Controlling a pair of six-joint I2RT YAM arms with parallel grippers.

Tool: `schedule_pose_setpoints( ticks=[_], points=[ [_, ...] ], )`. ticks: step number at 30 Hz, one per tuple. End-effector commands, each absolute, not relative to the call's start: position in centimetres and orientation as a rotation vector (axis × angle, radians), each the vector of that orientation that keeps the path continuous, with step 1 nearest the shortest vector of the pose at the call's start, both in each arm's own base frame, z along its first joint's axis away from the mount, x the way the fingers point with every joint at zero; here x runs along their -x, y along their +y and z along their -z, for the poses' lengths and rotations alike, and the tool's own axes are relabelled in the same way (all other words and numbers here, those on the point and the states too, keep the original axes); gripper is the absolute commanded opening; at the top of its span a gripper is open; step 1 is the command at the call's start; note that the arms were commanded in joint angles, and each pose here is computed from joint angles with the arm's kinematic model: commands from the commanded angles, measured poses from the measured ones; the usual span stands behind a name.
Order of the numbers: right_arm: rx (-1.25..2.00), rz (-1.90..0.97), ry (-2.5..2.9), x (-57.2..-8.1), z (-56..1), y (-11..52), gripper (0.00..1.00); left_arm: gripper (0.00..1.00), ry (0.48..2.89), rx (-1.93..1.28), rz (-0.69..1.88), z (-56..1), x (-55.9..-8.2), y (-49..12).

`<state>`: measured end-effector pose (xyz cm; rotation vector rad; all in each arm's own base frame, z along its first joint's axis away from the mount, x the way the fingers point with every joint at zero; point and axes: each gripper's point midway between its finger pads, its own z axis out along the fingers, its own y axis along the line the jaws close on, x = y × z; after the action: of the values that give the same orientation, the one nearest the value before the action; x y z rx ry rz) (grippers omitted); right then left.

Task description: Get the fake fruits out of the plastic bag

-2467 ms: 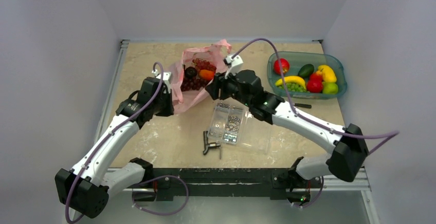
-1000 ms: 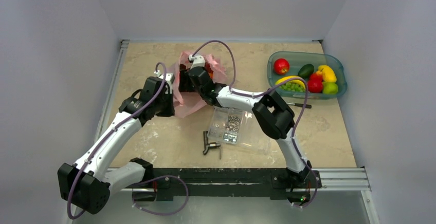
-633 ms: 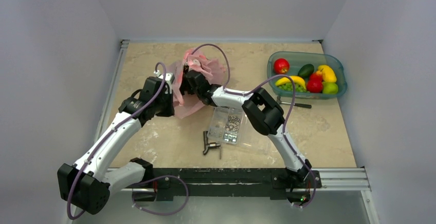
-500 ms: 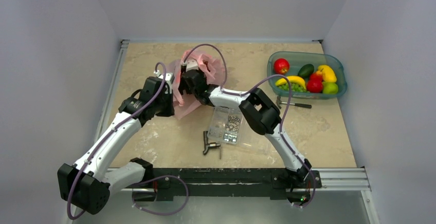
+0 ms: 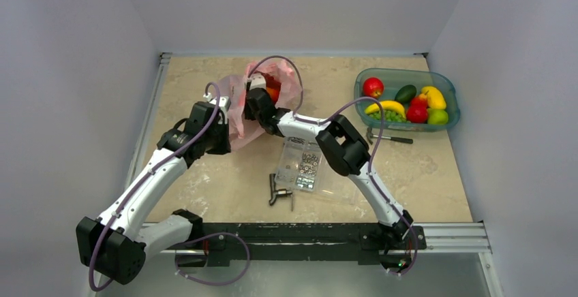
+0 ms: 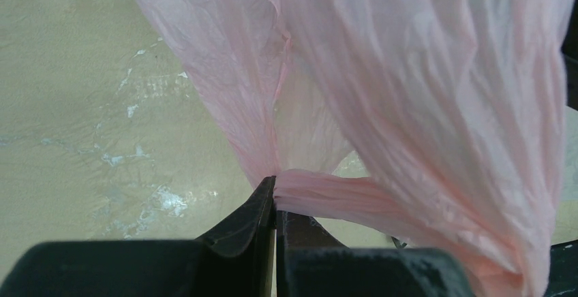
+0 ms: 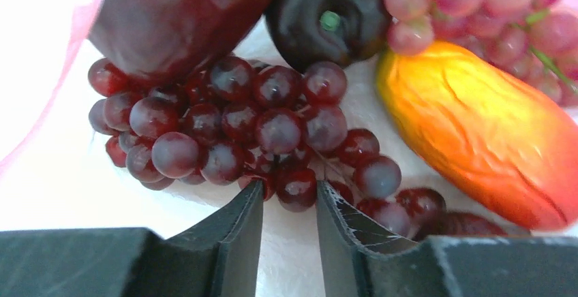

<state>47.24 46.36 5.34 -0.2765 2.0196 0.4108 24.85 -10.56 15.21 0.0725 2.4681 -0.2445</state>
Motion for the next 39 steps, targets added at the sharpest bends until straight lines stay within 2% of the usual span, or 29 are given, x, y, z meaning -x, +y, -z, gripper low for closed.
schedule_pose_setpoints(
  ticks=[1,8,25,39],
  points=[
    [0.220,-0.468,1.957,-48.6,-9.1,45.5,0.25,0.00,2.437,-0.080,0.260,-16.0,-24.9,-10.7],
    [0.246,-0.492,1.914,-47.9,-12.0,45.2,0.00,0.00,2.437,-0.079,0.258,-16.0,-25.0,-10.7],
    [0.265,-0.643,1.859,-42.3,-18.8,43.8,0.00,0.00,2.462,-0.082,0.273,-15.6,-25.2,-11.1],
    [0.248,-0.645,1.801,-39.9,-25.7,40.9,0.00,0.00,2.415,-0.036,0.225,-16.7,-25.4,-10.1]
  ],
)
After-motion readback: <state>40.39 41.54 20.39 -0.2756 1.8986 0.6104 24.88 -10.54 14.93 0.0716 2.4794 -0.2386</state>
